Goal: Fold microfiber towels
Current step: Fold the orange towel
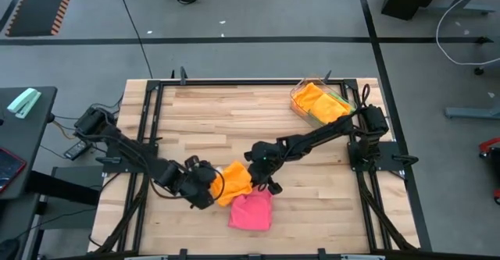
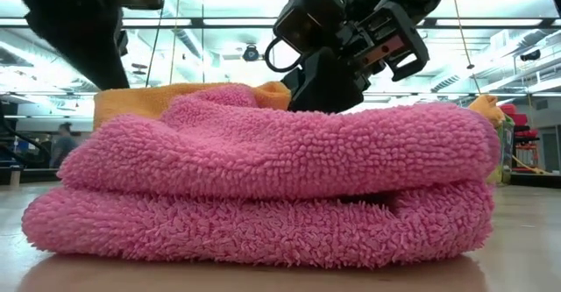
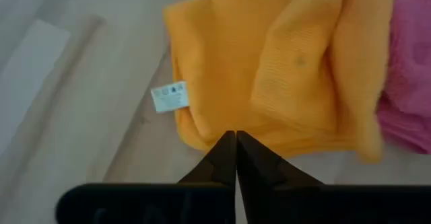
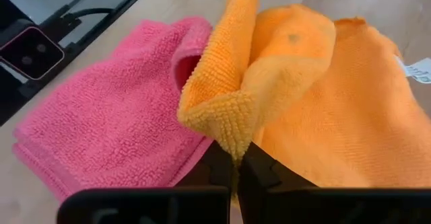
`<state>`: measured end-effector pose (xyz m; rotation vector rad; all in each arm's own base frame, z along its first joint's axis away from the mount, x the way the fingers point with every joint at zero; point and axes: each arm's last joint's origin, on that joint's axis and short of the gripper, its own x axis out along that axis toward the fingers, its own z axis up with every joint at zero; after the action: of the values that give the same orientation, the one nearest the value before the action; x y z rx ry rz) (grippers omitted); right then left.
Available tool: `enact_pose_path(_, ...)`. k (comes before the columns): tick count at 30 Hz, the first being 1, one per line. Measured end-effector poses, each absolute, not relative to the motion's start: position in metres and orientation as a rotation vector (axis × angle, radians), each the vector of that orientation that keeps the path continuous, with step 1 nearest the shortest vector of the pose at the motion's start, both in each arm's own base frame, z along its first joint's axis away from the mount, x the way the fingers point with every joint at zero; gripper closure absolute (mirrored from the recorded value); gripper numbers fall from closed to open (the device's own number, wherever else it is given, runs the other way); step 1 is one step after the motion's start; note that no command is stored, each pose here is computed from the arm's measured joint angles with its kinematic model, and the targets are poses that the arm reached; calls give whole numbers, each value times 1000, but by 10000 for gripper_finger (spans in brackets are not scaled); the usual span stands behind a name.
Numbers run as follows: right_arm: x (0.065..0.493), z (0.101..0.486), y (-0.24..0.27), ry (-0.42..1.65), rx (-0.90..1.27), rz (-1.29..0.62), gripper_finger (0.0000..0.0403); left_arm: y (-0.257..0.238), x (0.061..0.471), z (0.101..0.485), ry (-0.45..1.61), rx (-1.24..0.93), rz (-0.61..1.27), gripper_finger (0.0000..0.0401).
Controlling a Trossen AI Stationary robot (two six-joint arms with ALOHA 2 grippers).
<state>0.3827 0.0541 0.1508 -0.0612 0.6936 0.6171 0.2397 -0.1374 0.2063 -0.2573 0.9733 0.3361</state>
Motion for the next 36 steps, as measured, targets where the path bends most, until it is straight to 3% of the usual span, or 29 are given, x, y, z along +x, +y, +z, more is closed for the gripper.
enact_pose_path(9,395,171,54,652,-99,648,394,-119,225,157,945,-323,394,386)
enact_pose_path(16,398,163,37,666,-90,617,394,-105,235,135,913,-310,306,393)
enact_pose_path(24,404,135,20,721,-33,600,394,-106,240,129,926,-301,266,389)
enact_pose_path(30,406,137,-5,695,-4,550,394,-108,240,129,919,-306,255,387)
enact_pose_path(36,417,156,6,629,-14,666,394,-109,240,130,916,-290,242,380)
